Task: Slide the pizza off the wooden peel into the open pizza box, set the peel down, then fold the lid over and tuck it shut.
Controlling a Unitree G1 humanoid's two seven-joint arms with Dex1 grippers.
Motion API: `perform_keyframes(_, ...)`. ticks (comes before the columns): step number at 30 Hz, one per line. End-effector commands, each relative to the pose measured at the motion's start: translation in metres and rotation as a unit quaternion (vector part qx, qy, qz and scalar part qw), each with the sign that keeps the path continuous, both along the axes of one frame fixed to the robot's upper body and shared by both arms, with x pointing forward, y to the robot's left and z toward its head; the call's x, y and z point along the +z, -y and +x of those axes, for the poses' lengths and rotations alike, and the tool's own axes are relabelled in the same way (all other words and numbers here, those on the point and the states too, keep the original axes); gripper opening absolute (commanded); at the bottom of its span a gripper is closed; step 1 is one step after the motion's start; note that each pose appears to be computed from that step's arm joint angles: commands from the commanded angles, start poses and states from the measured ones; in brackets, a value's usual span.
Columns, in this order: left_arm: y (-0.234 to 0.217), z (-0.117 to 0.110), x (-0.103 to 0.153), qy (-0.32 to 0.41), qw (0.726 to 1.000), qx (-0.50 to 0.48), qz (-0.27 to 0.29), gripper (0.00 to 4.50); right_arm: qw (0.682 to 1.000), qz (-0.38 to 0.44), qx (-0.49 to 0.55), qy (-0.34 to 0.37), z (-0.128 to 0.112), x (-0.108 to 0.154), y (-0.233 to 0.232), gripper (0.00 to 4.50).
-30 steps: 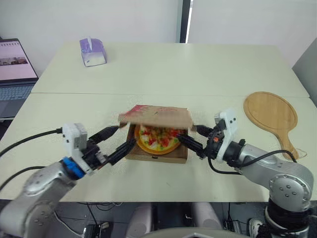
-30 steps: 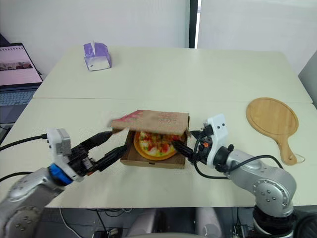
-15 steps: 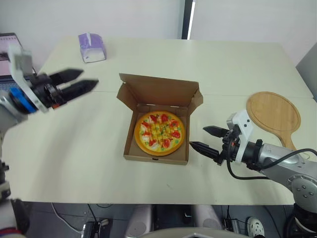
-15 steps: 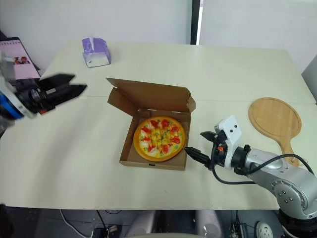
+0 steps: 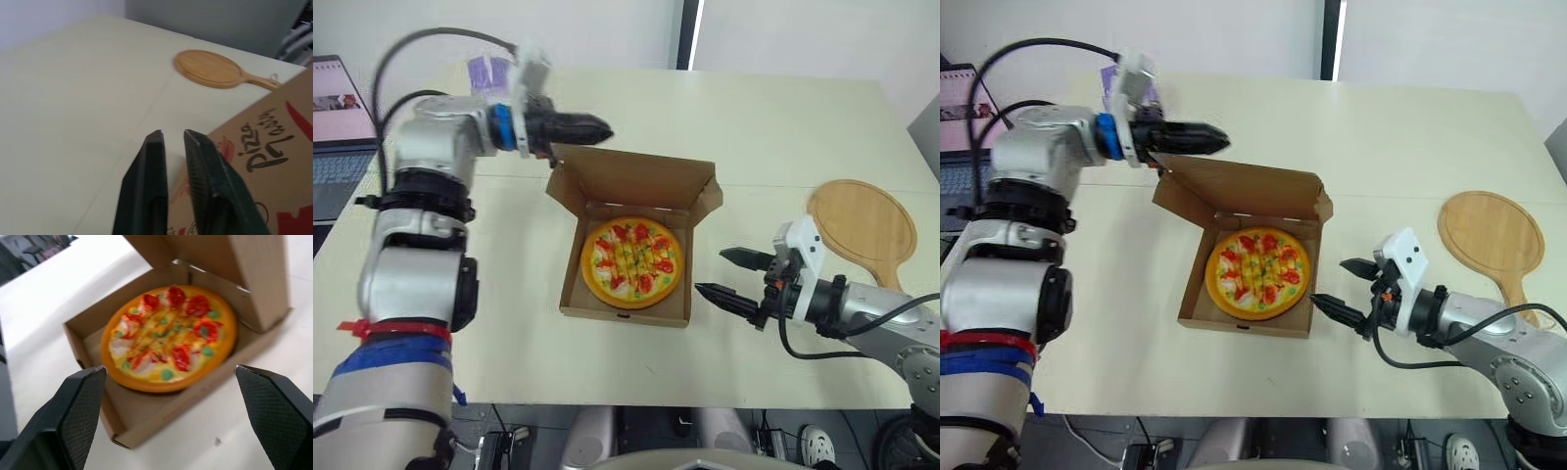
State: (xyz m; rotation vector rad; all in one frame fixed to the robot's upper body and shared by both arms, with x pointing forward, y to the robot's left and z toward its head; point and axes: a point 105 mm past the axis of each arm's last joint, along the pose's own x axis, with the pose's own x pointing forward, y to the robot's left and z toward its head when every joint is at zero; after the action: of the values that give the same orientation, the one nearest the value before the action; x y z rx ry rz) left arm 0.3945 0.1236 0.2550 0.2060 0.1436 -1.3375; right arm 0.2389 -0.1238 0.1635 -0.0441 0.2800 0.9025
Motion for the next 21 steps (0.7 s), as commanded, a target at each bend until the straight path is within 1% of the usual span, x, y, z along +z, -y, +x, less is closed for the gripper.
perform_keyframes(1,0.006,-0.011,0.007,0.008,0.998,-0.055,0.016,0.01,1.0,0.002,0.005,0.03,-0.006,0.015,0.005,4.5)
perform_keyframes(5,0.009,-0.022,-0.001,0.008,0.996,-0.088,0.033,0.01,0.999,-0.02,-0.01,0.032,-0.005,0.019,0.025,4.5)
perform_keyframes(8,0.007,-0.033,-0.009,0.011,0.993,-0.103,0.051,0.01,0.999,-0.031,-0.014,0.041,-0.002,0.029,0.04,4.5)
perform_keyframes(10,0.005,-0.04,-0.017,0.014,0.991,-0.113,0.071,0.01,0.998,-0.032,-0.01,0.046,-0.001,0.036,0.046,4.5)
perform_keyframes(13,0.0,-0.049,-0.028,0.01,0.989,-0.121,0.089,0.01,0.998,-0.012,-0.006,0.054,0.003,0.049,0.05,4.5)
perform_keyframes(15,-0.002,-0.052,-0.032,0.009,0.988,-0.123,0.096,0.01,0.998,-0.004,0.001,0.057,0.004,0.055,0.049,4.5)
perform_keyframes(18,-0.011,-0.065,-0.048,0.009,0.983,-0.132,0.124,0.01,0.996,0.035,0.043,0.065,0.002,0.071,0.033,4.5)
perform_keyframes(21,-0.011,-0.07,-0.05,0.001,0.985,-0.131,0.116,0.01,0.994,0.049,0.072,0.065,-0.002,0.075,0.019,4.5)
